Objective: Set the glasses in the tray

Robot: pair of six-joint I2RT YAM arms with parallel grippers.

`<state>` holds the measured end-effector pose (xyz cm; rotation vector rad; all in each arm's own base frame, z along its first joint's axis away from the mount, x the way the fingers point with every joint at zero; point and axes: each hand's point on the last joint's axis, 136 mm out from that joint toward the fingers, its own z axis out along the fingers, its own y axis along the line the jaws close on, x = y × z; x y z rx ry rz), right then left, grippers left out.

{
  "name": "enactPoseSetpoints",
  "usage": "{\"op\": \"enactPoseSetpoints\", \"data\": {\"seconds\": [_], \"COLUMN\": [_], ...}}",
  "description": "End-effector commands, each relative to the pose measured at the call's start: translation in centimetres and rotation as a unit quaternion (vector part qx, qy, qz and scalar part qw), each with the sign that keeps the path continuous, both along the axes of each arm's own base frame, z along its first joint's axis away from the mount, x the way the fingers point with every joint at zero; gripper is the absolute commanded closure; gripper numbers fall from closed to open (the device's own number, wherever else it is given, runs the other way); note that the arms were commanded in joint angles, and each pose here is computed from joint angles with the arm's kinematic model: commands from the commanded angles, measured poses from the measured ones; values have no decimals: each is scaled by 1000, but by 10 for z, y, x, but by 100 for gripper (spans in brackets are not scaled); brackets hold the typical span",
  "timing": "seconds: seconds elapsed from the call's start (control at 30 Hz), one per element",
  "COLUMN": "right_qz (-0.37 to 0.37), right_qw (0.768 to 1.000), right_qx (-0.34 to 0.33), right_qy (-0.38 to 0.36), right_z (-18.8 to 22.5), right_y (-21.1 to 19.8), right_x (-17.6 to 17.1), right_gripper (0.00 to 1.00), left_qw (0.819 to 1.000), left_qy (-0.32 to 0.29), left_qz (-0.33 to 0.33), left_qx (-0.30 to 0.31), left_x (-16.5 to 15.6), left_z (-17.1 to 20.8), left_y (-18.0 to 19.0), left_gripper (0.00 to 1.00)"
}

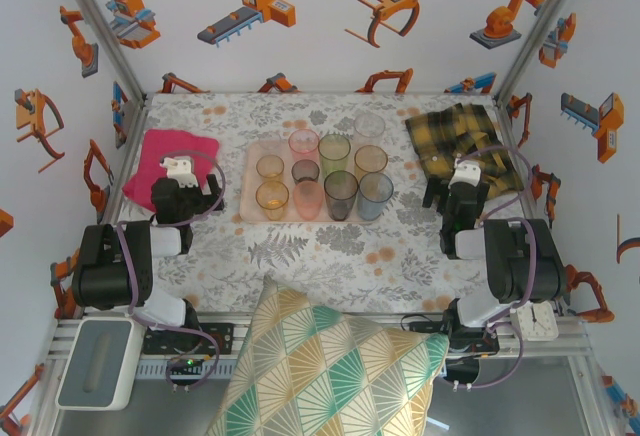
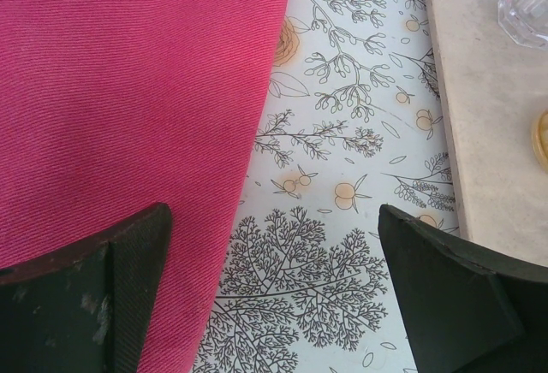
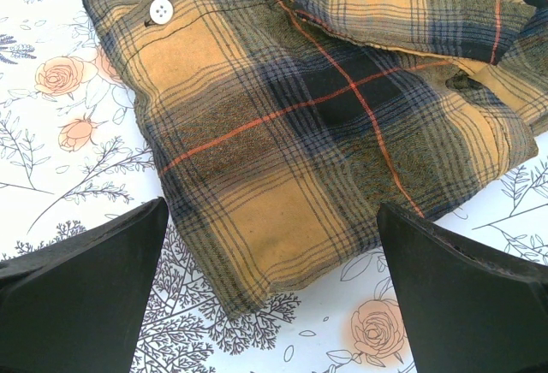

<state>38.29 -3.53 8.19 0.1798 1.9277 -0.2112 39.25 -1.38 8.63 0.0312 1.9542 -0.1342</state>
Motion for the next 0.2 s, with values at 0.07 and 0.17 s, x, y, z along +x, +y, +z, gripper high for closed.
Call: {"op": "enactPoseSetpoints", "data": {"seconds": [0.07,0.17], "right_qz": [-14,-14], "right_qw": [1000,1000], "right_qx": [4,3], "right_qy": [-16,-15], "right_z": [10,10], "right_y": [-6,-6], "right_x": [4,3], "right_gripper": [1,1], "left_qw": [1000,1000], "left_qy": [-8,-6], "left_qz": [-9,-9], "left_qx": [2,1], "left_x": [3,3], "left_z": [4,3], "left_y": [-1,-1], "left_gripper": [3,3]}}
